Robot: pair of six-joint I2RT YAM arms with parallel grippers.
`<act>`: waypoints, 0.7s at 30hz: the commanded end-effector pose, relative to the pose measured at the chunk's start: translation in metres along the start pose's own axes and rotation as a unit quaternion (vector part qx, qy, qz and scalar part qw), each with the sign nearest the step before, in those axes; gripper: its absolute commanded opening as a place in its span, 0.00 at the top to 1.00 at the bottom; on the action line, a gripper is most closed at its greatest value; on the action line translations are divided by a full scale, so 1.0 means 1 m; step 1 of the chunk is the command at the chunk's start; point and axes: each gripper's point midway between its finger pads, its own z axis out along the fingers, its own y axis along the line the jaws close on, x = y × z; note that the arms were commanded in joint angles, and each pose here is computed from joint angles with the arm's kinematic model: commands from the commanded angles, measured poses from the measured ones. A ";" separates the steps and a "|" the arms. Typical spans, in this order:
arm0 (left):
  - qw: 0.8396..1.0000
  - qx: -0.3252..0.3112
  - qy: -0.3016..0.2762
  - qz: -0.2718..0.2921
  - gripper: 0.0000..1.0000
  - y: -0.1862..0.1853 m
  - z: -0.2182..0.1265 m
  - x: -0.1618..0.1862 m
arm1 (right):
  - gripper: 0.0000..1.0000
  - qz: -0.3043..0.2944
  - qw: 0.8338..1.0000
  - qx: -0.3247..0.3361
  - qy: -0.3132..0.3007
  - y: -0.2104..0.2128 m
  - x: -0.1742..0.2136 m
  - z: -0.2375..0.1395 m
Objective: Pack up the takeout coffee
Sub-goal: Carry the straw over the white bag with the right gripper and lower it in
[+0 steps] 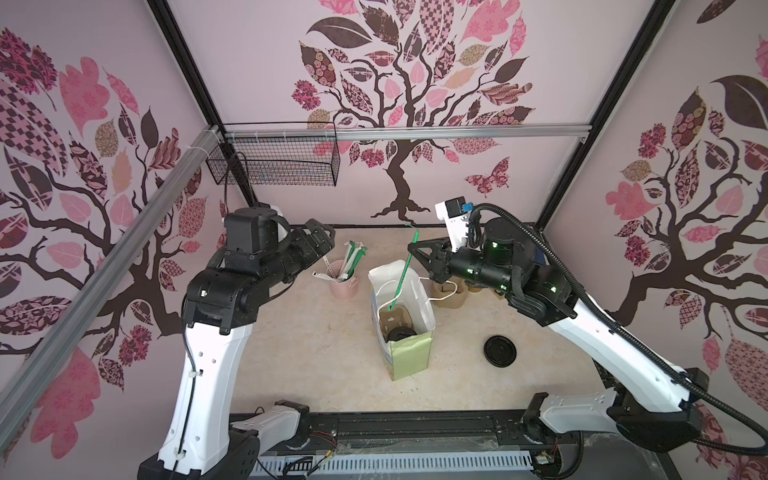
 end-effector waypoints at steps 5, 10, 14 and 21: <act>1.000 0.007 0.009 -0.003 0.04 0.008 -0.001 0.013 | 0.89 0.000 0.996 -0.073 -0.051 0.022 -0.018 0.023; 1.000 -0.012 -0.005 -0.007 0.04 0.017 -0.007 0.012 | 0.87 -0.029 0.982 -0.161 -0.090 0.049 -0.027 0.032; 0.999 -0.040 -0.029 -0.013 0.04 0.029 -0.014 0.006 | 0.85 -0.040 0.963 -0.230 -0.136 0.069 -0.039 0.037; 0.997 -0.062 -0.046 -0.020 0.03 0.039 -0.018 0.004 | 0.88 -0.048 0.950 -0.246 -0.186 0.071 -0.052 0.056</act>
